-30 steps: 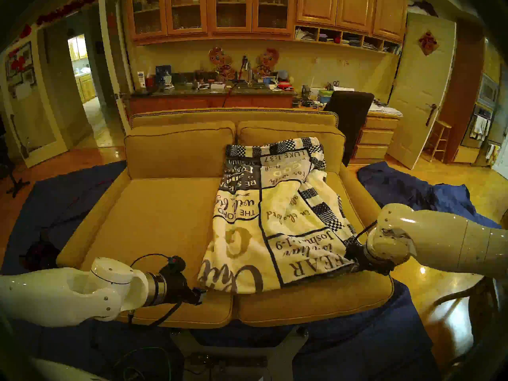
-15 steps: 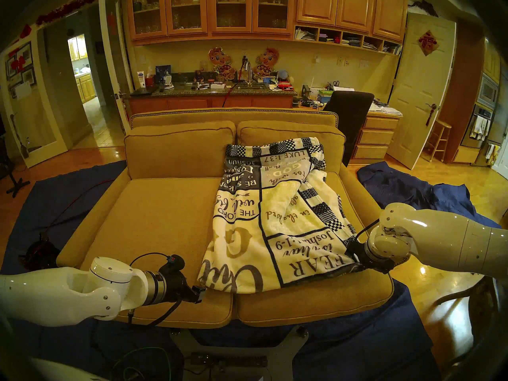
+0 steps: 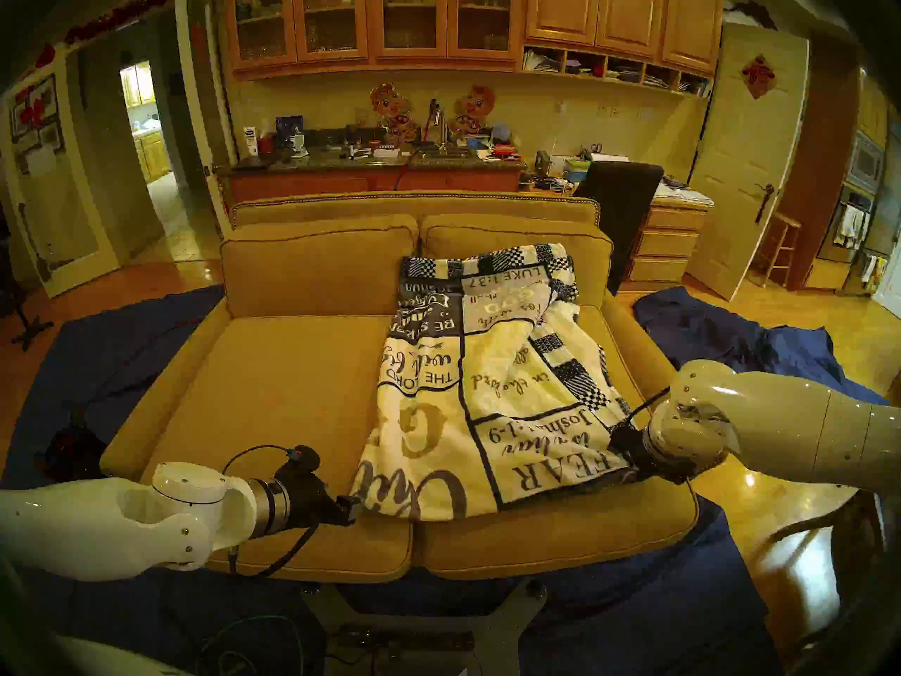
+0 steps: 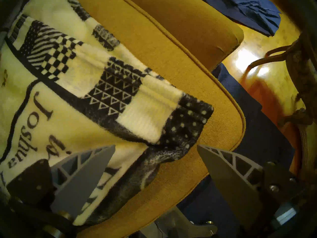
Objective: Fold the blanket in half twice
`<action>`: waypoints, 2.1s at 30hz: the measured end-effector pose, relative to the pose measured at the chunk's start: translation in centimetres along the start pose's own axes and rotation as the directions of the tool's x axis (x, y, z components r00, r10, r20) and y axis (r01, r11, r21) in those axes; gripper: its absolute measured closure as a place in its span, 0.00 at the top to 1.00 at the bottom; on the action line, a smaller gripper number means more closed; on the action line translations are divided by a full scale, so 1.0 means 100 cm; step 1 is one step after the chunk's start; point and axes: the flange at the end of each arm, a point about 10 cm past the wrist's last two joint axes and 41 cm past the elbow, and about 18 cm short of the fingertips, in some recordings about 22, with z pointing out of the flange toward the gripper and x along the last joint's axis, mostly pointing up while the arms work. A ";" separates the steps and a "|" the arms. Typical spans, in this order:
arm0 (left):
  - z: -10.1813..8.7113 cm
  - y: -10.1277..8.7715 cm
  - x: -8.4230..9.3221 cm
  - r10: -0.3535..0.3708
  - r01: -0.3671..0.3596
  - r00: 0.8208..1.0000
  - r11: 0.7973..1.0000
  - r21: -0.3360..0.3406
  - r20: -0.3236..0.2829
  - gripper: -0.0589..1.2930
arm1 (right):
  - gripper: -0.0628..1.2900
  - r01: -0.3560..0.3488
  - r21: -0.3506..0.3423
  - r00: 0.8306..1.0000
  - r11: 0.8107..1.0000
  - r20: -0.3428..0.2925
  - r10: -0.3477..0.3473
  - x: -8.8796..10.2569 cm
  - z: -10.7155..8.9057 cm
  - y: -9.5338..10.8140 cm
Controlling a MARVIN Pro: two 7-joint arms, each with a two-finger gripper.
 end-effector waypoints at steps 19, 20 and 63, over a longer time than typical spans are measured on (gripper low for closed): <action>0.027 -0.010 0.003 -0.025 0.010 0.989 0.994 -0.107 -0.146 0.95 | 0.95 -0.003 -0.004 1.000 1.000 -0.006 0.003 0.001 -0.002 -0.001; 0.028 -0.010 0.003 -0.031 0.014 0.989 0.993 -0.113 -0.148 0.95 | 0.95 -0.003 -0.004 1.000 1.000 -0.006 0.003 0.001 -0.002 -0.001; 0.062 -0.016 -0.035 -0.290 0.231 0.949 0.906 -0.353 -0.122 0.03 | 0.95 -0.068 0.098 0.997 0.993 -0.020 0.070 0.033 -0.027 -0.039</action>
